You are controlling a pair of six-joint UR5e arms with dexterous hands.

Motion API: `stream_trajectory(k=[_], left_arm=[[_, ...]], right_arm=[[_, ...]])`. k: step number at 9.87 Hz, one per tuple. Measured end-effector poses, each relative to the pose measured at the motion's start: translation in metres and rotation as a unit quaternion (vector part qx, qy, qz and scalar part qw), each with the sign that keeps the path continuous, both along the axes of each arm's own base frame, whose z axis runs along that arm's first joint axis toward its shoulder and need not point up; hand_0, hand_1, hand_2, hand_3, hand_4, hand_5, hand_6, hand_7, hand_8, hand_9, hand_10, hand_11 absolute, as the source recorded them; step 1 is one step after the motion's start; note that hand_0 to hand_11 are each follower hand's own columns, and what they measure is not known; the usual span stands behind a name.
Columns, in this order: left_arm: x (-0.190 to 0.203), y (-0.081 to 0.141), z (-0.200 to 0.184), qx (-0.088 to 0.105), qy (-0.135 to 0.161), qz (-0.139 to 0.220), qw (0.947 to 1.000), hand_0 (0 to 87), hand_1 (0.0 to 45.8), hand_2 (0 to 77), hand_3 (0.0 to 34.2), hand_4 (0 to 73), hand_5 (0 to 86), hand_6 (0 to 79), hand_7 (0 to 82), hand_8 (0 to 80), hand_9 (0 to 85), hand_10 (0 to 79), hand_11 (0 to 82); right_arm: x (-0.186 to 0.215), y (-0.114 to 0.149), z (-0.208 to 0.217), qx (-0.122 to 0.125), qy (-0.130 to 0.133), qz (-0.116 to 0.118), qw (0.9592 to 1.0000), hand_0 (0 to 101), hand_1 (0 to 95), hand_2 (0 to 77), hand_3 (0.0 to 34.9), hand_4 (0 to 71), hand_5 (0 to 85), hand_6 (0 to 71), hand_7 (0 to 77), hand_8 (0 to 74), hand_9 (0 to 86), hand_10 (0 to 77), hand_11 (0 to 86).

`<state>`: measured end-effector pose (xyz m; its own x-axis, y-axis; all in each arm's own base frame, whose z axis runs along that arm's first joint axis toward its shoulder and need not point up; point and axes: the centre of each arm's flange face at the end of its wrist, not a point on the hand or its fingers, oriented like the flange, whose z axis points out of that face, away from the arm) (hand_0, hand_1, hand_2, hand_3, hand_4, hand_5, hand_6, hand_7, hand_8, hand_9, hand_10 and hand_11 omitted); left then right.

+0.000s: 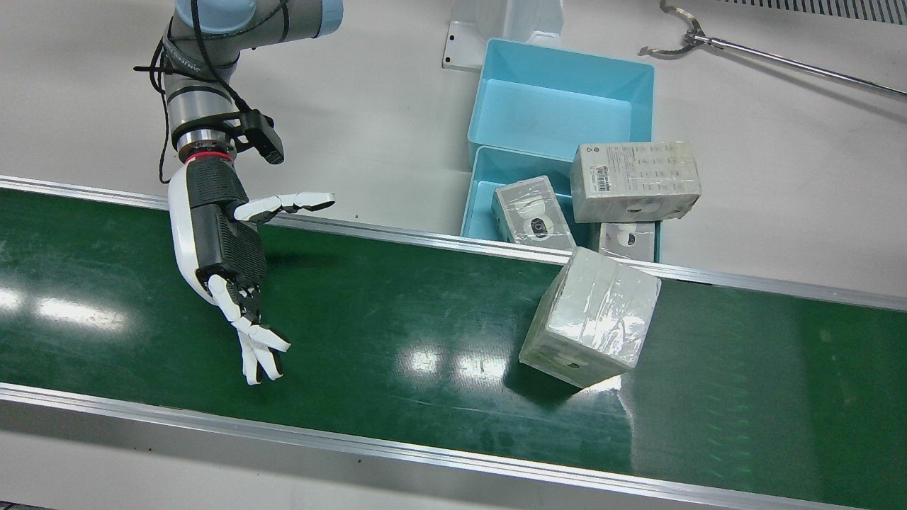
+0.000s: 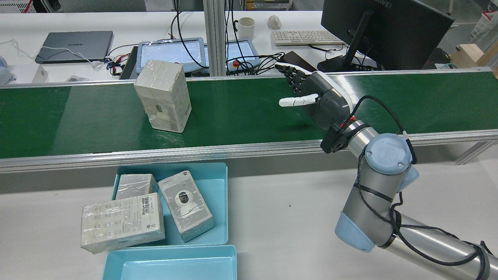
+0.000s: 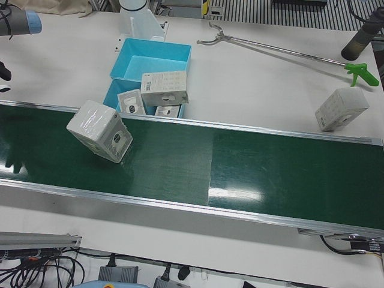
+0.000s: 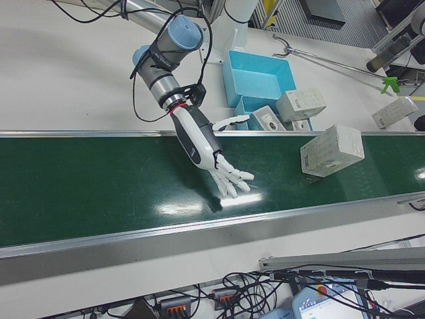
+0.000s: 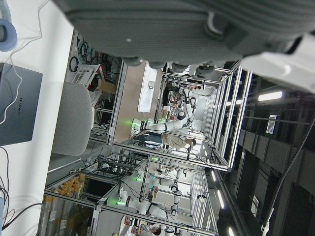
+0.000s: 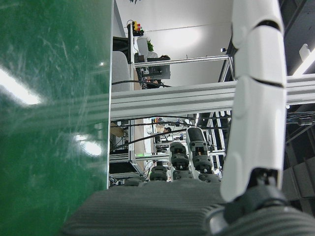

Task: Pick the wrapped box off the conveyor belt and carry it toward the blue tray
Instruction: 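Lower the open right hand into the path of the wrapped box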

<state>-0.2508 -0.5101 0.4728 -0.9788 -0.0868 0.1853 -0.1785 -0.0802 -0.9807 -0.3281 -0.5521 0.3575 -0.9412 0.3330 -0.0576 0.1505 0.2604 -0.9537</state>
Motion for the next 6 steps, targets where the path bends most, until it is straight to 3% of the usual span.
stream_trajectory(k=[6], left_arm=[[0.0, 0.0, 0.0, 0.0, 0.0, 0.0, 1.0, 0.0, 0.0, 0.5, 0.0, 0.0, 1.1, 0.5, 0.5, 0.5, 0.0, 0.0, 0.5]], right_arm=[[-0.002, -0.0005, -0.0032, 0.002, -0.001, -0.001, 1.0, 47, 15.3, 11.4, 0.0, 12.0, 18.5, 3.3, 2.7, 1.1, 4.4, 0.0, 1.1]])
